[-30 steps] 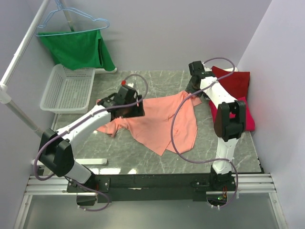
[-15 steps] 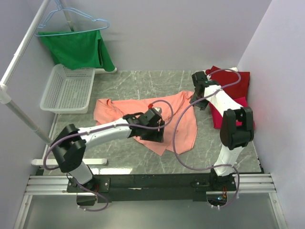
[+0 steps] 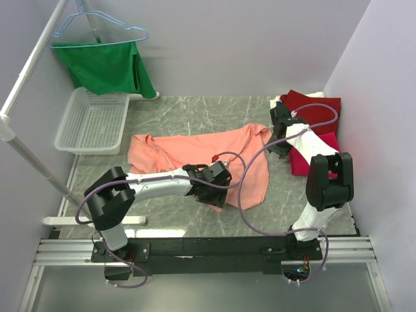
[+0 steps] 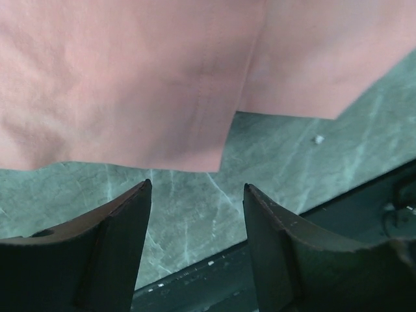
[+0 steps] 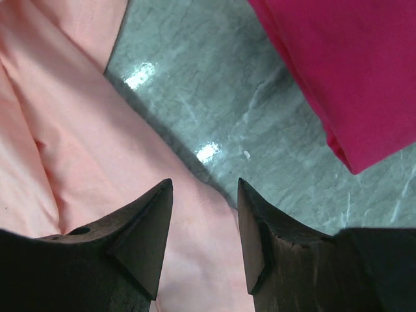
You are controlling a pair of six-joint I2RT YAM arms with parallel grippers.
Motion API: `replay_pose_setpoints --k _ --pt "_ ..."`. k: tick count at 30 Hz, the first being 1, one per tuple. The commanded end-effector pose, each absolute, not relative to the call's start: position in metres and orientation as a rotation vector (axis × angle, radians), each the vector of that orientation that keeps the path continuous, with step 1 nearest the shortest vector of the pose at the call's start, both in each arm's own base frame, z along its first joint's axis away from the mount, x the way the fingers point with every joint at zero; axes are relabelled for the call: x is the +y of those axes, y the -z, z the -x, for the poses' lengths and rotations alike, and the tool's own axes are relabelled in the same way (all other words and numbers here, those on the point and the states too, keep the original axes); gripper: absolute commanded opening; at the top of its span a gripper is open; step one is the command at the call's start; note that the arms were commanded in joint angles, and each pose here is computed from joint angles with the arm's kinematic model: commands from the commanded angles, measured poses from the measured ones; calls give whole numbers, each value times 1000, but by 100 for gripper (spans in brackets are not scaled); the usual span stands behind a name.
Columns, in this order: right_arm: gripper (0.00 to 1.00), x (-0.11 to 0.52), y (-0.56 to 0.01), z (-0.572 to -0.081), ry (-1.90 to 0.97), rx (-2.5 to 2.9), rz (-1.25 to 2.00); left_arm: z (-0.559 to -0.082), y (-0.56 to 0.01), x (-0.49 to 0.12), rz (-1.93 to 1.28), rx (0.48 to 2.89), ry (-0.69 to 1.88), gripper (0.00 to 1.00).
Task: Fold and stack the t-shirts
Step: Flatten the tshirt out
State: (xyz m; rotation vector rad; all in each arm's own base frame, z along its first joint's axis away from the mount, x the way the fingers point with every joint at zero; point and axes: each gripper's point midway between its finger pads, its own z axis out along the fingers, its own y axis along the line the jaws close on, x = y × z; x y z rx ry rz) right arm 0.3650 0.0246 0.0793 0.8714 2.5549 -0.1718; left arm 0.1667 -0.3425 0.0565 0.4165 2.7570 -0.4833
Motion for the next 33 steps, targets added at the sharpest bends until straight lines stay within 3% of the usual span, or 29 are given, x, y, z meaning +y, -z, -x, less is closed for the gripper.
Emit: replay_pose_setpoints --k 1,20,33 --pt "52 16 -101 -373 117 2453 -920 -168 -47 -343 -420 2749 433 62" --pt "51 15 -94 -372 80 2467 -942 -175 -39 -363 -525 2738 437 60" --pt "50 11 -94 -368 78 2458 -952 -163 -7 -339 -538 2819 107 62"
